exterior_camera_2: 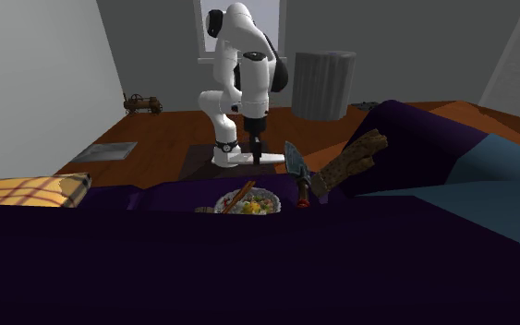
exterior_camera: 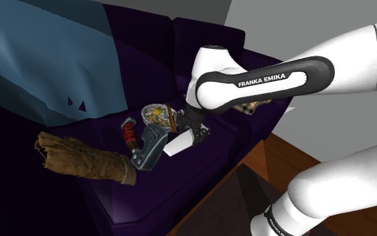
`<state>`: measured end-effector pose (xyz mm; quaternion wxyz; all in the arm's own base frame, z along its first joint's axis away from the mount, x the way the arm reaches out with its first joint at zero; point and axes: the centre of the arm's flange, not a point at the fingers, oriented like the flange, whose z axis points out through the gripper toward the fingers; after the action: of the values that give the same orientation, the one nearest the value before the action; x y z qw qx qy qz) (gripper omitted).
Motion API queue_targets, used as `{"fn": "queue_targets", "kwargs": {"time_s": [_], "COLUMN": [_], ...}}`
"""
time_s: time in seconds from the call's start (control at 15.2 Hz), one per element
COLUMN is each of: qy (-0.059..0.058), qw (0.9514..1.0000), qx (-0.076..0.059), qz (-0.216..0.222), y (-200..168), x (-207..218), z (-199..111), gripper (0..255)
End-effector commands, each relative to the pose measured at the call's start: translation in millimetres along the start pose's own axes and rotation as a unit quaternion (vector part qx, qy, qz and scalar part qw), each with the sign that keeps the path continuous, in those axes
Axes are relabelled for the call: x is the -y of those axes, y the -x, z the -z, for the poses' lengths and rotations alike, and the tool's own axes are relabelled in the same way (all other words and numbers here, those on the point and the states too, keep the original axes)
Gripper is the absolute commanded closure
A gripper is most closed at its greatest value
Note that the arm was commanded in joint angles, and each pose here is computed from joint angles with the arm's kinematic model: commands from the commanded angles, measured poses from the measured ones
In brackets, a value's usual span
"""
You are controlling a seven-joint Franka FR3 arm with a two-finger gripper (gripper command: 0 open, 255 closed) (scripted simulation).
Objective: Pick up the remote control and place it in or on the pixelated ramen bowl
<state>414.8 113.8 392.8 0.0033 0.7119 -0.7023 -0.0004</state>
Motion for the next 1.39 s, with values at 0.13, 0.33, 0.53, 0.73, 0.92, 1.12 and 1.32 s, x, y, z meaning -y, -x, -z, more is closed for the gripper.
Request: {"fn": "queue_targets", "kwargs": {"time_s": [0.13,0.33,0.53,0.73,0.92,1.12,1.32], "qy": [0.0,0.0,0.0,0.0,0.0,0.0,0.0], "qw": [1.0,1.0,1.0,1.0,1.0,1.0,1.0], "qx": [0.0,0.0,0.0,0.0,0.0,0.0,0.0], "qz": [0.0,0.0,0.0,0.0,0.0,0.0,0.0], "y": [0.2,0.2,0.1,-2.9,-11.7,-20.5,-29.4], "x": [-0.2,-0.3,-0.4,12.4,51.0,89.6,128.2], "z": [22.9,38.7,54.6,63.0,63.7,64.5,65.2], "gripper": [255,255,255,255,255,255,255]}}
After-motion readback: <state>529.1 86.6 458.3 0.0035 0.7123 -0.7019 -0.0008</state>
